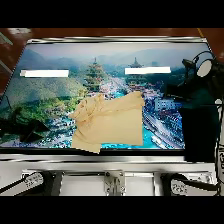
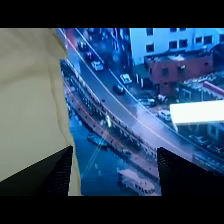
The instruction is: Fold the shirts.
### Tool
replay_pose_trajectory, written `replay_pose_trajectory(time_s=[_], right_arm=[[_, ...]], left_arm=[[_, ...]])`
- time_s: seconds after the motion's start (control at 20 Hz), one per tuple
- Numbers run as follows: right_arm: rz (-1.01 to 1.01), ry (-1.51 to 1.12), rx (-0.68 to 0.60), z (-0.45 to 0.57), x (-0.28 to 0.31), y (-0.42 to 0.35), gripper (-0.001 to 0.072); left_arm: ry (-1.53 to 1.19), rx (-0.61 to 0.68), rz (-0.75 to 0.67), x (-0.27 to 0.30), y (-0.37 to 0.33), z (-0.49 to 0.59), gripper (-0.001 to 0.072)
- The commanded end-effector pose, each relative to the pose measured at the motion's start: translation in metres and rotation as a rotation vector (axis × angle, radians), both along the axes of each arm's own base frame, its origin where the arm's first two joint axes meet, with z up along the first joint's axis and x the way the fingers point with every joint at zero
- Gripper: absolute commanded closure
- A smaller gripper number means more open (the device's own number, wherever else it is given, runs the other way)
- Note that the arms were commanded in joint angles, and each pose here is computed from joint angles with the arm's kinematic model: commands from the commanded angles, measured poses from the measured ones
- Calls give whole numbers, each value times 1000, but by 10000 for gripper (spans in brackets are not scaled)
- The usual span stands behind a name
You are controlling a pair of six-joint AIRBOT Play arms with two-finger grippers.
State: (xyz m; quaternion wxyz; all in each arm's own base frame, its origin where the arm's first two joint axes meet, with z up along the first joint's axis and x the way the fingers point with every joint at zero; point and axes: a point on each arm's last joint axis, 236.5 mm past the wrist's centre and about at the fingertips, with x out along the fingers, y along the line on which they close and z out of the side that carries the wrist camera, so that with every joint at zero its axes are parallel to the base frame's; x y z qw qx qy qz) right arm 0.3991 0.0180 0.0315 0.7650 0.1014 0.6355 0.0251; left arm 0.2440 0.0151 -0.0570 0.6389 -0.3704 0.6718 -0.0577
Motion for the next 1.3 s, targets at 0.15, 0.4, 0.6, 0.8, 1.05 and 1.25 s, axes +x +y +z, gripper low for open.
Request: replay_pose_trajectory(time_s=[0.15,0.4,0.6,0.8,1.05,1.25], right_arm=[[51,125,180,-36,-37,34,75],[77,136,172,-46,-42,45,75],[77,135,177,-46,-42,46,75],[82,178,182,-52,-53,47,75],[54,359,324,-96,-112,77,74],[-23,397,414,-124,-134,104,73]], left_arm=[[55,-58,-96,-39,-65,-52,-5],[-14,-76,-141,-15,-113,-57,35],[10,-109,-164,-15,-142,-68,70],[67,-125,-223,-29,-159,-79,518],[58,-155,-289,-38,-164,-73,665],[33,-157,-304,-36,-164,-68,665]])
